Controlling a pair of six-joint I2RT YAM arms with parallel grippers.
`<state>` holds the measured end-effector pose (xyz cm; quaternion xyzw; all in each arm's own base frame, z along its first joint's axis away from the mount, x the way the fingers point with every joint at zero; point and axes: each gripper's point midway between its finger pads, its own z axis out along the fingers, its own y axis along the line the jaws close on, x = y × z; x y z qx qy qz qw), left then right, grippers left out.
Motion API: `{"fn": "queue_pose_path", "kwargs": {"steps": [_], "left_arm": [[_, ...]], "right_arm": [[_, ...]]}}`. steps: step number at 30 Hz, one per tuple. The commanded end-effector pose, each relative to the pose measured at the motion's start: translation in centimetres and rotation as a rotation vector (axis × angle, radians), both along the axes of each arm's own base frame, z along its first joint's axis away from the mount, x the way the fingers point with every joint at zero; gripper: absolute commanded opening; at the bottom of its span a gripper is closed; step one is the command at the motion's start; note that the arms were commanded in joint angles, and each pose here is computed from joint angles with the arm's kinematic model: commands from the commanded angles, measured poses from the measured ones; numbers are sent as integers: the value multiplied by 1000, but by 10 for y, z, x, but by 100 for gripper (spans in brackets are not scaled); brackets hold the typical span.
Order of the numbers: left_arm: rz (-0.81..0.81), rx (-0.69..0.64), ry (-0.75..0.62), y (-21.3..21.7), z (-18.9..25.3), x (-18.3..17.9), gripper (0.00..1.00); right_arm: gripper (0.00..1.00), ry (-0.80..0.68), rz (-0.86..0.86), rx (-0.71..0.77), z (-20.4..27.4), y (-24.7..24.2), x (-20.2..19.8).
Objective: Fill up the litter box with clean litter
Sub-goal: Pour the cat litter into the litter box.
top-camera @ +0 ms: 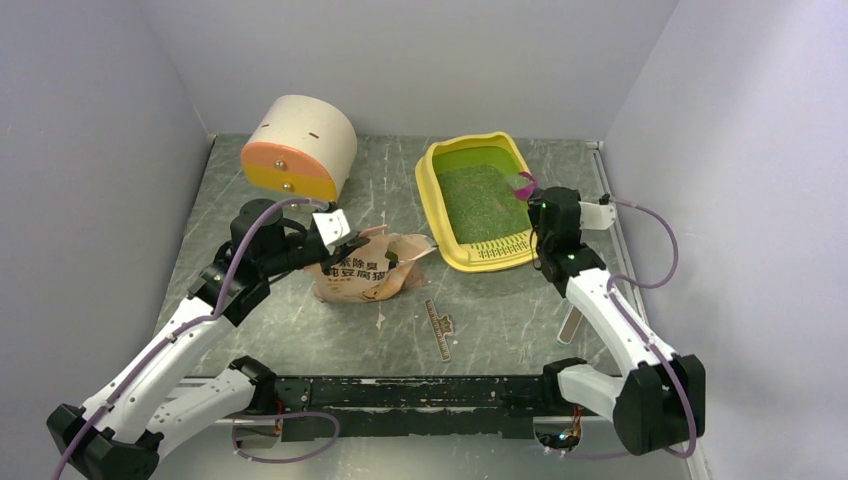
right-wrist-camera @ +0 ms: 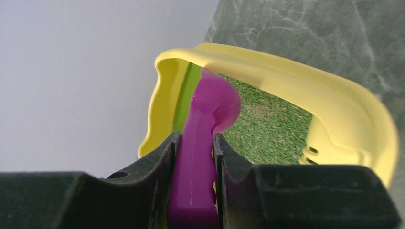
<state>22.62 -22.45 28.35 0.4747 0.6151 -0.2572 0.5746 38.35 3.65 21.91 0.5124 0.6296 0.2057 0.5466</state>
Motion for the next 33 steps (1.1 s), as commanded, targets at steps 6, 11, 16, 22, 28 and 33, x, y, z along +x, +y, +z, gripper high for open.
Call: {"fn": "queue_pose_path", "kwargs": {"steps": [6,11,16,22,28,33], "left_arm": [[-23,-42,-24,-7,9,2,5],[-17,-34,-28,-5,8,3,5],[-14,-28,-27,-5,7,4,5],[-17,-26,-23,-7,6,6,5],[-7,-27,-22,-4,7,5,5],[2,-24,-20,-1,8,2,5]], "right_arm": [[0,32,-23,-63,-8,-17,-46],[0,58,50,-56,-17,-8,-61],[0,25,119,-75,-10,1,-60],[0,-7,244,-88,4,29,-28],[0,-31,339,-77,7,56,14],[0,-12,411,-74,3,79,54]]}}
